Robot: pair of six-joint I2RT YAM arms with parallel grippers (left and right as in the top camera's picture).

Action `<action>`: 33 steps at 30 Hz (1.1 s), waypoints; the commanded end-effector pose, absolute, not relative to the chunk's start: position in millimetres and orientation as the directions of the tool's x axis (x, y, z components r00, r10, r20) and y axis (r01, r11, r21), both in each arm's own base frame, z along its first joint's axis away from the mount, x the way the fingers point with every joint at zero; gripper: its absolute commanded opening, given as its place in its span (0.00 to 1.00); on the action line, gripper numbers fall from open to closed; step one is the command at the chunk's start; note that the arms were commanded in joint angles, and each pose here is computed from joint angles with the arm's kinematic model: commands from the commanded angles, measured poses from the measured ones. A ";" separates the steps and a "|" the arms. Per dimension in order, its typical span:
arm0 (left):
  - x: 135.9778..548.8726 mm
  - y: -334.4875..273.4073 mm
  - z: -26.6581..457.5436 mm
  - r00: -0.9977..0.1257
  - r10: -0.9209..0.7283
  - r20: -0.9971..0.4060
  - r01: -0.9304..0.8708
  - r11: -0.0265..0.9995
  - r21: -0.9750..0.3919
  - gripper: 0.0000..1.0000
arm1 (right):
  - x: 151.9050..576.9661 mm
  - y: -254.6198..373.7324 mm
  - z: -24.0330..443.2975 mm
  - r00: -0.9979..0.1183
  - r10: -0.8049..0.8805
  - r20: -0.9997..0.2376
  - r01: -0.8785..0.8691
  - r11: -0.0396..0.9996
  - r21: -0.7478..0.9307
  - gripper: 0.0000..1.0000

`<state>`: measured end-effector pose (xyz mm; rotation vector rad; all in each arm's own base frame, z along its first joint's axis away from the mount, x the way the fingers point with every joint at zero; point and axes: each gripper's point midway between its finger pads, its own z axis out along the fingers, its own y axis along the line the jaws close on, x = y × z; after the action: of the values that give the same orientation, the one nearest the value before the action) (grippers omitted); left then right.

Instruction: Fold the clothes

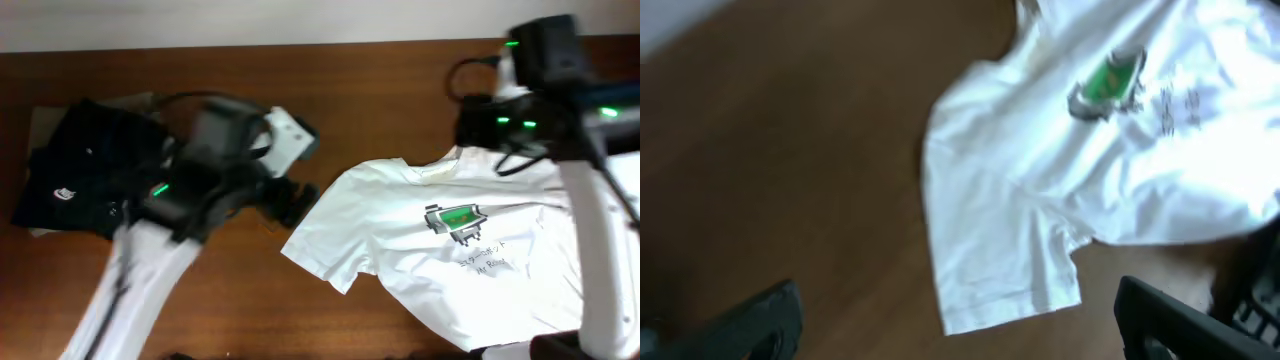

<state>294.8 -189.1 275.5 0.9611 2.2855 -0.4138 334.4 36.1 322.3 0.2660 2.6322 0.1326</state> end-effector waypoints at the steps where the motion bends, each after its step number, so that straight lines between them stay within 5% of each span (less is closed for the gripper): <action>1: 335.4 -234.8 189.1 -0.598 0.613 -0.516 0.749 0.657 -0.086 0.99 | 330.1 -12.8 334.4 -0.801 0.361 -0.477 0.309 0.933 0.185 0.73; 6: 409.1 -273.8 81.2 -0.590 0.620 -0.518 0.745 0.665 -0.053 0.99 | 328.8 -74.0 324.6 -0.737 0.509 -0.446 0.476 0.858 0.193 0.74; 12: 418.1 -280.9 4.9 -0.619 0.638 -0.458 0.743 0.665 -0.079 0.98 | 334.5 -86.5 311.3 -0.749 0.516 -0.415 0.493 0.853 0.172 0.79; 14: 412.7 -280.0 -10.5 -0.631 0.648 -0.426 0.743 0.664 -0.090 0.75 | 334.0 -88.0 310.8 -0.749 0.515 -0.417 0.496 0.853 0.163 0.79; 17: 406.4 -276.1 -12.2 -0.645 0.656 -0.392 0.739 0.666 -0.102 0.00 | 333.5 -91.0 310.8 -0.747 0.513 -0.422 0.502 0.852 0.148 0.80; 22: 447.9 -261.1 77.4 -0.674 0.617 -0.405 0.696 0.714 -0.071 0.00 | 346.5 -101.4 289.3 -0.764 0.519 -0.383 0.524 0.846 0.102 0.84; 25: 480.6 -208.3 134.8 -0.710 0.594 -0.378 0.593 0.794 0.133 0.00 | 356.3 -125.2 252.1 -0.768 0.572 -0.286 0.577 0.813 0.076 0.84; 33: 472.9 -68.4 137.5 -0.898 0.401 -0.183 0.356 0.904 0.235 0.00 | 369.8 -166.4 132.2 -0.748 0.664 0.017 0.664 0.747 0.021 0.78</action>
<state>467.1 -93.9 121.0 0.6726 2.8491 0.2163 366.6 -165.4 157.5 1.0871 2.8877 0.0247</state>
